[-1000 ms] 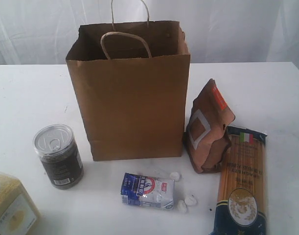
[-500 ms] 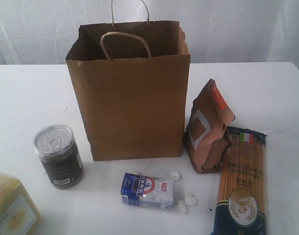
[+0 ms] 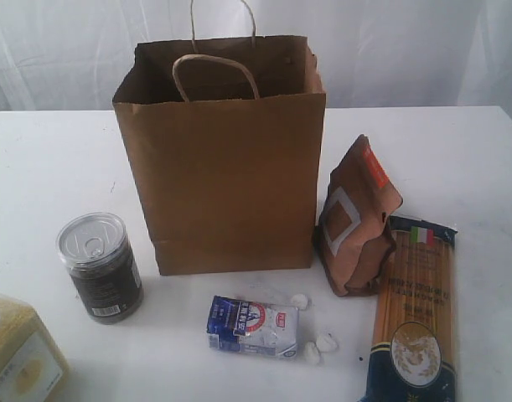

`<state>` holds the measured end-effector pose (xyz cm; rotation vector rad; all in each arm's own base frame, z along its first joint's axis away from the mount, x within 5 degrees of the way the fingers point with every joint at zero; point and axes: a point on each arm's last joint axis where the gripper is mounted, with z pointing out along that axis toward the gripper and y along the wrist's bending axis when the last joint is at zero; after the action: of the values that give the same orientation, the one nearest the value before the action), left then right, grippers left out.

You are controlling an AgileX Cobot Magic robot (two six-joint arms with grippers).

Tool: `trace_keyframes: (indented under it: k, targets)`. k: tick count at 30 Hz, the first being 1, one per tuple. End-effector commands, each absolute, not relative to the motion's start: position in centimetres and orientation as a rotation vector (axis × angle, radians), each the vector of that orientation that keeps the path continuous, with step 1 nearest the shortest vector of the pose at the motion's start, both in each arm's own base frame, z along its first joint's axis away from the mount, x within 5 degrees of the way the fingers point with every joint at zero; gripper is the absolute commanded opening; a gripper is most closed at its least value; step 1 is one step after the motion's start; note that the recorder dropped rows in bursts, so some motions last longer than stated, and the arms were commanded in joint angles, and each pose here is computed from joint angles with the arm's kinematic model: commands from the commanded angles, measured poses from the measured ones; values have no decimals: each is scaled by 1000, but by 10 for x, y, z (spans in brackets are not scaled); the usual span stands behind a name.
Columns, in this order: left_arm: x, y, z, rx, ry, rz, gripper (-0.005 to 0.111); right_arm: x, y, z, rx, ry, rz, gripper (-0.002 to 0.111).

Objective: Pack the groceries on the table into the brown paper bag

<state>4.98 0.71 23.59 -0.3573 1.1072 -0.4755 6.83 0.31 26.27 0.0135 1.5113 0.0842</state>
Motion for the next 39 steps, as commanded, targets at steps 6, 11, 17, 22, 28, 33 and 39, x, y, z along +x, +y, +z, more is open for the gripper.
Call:
trace_keyframes:
  k: [6,11,17,22,28,33,39]
  targets:
    - [42,32,307,-551,819,-366,0,68,3,263,5,1500,70,0]
    - [132,-11,361,261,1375,194,0,68,3,263,5,1500,70,0]
    - [208,-39,377,486,2214,-171,0,68,3,263,7,1500,73,0]
    - [183,-39,418,704,2517,-226,0,68,3,263,7,1500,73,0]
    - [180,-41,405,715,2550,-277,0,68,3,263,7,1500,73,0]
    - [181,-53,369,832,2563,-458,23,68,3,263,7,1500,73,0]
    - [191,-74,336,1040,2200,-647,68,68,3,263,7,1500,73,0]
